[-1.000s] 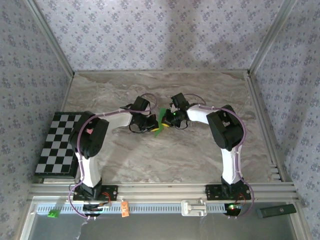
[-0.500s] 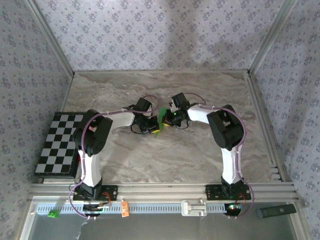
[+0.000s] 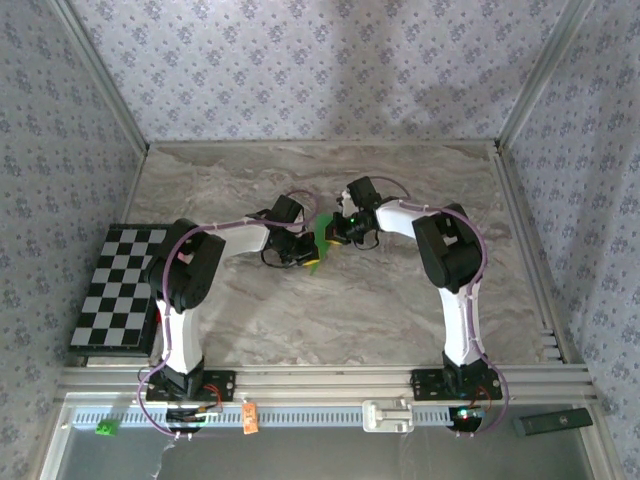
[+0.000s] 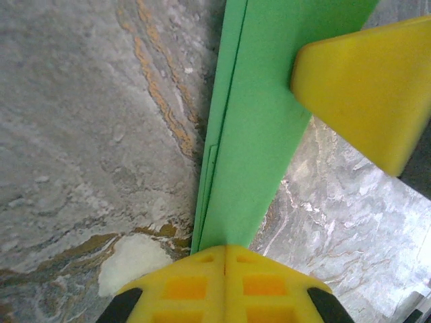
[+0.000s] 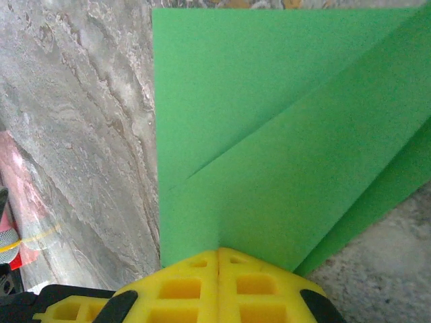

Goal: Fold a paper plane with a square sheet of paper (pick it up from the middle)
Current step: Fold the wing for the fifth time at the center of the table, then turn over the paper plane at the center of the table.

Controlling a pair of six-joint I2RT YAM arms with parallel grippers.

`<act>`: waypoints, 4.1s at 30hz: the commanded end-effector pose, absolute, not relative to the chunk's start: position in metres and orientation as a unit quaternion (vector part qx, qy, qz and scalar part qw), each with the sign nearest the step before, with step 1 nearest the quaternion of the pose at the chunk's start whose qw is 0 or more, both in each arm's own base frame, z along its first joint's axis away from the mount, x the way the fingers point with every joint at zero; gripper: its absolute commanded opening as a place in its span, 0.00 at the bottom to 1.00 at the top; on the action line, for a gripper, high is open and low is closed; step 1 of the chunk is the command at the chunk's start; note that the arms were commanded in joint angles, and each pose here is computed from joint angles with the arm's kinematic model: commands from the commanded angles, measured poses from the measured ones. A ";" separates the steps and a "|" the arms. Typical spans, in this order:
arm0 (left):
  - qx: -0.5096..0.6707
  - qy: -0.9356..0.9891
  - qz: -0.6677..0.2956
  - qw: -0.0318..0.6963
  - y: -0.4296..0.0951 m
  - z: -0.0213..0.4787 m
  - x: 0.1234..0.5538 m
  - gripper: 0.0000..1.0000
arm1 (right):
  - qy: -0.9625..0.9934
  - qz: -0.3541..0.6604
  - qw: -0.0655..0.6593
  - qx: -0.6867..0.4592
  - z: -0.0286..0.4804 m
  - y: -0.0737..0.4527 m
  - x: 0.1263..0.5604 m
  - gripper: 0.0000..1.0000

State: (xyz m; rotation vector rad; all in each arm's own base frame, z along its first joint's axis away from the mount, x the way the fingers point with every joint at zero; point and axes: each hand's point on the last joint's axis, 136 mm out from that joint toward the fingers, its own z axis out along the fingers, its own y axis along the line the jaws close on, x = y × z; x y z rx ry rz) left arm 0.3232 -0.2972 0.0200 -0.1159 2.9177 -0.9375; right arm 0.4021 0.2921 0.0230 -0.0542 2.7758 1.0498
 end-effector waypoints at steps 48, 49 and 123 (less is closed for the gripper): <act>-0.076 0.974 -0.211 -0.036 -0.263 -0.035 0.292 0.00 | 0.929 0.315 0.151 0.124 0.002 0.207 0.476 0.06; -0.074 0.973 -0.214 -0.035 -0.265 -0.033 0.294 0.00 | 0.928 0.315 0.156 0.123 0.007 0.205 0.481 0.06; -0.212 0.933 -0.176 0.232 -0.082 0.101 0.343 1.00 | 0.969 0.109 0.207 -0.076 0.117 0.331 0.377 0.00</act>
